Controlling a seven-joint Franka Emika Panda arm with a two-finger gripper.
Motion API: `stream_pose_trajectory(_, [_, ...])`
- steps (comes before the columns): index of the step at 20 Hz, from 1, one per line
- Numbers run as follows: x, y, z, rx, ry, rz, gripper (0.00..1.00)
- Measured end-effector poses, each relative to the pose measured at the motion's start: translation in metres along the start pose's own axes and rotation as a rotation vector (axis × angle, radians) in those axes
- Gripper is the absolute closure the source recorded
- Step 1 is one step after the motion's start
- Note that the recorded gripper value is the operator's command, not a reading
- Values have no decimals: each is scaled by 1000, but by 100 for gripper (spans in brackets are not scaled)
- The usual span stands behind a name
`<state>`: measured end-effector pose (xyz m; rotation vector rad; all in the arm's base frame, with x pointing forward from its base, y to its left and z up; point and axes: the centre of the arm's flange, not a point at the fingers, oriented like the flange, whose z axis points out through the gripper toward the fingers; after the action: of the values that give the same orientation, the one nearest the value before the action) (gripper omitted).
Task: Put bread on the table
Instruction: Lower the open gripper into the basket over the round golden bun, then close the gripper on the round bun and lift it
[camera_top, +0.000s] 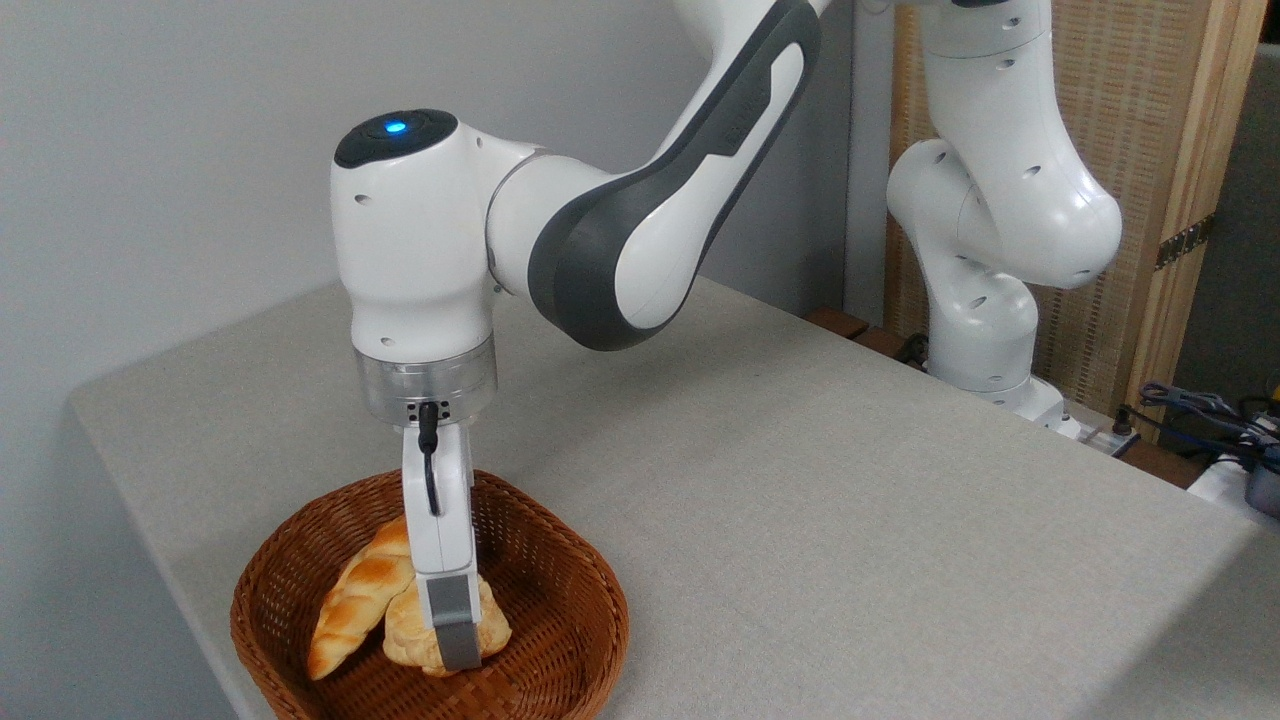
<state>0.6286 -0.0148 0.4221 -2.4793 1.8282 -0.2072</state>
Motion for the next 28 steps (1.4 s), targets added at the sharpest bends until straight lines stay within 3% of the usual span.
stream_pose_trajectory(2, [1, 0, 1, 0, 0, 2, 51])
stream_pose_trajectory(15, [2, 0, -1, 4, 2, 4, 51])
stream_pose_trajectory(21, [-3, 2, -38, 23, 14, -3, 50])
stream_pose_trajectory(25, [-7, 17, -72, -22, 12, -12, 48])
stream_pose_trajectory(28, [-8, 32, -90, -77, 1, -86, 45])
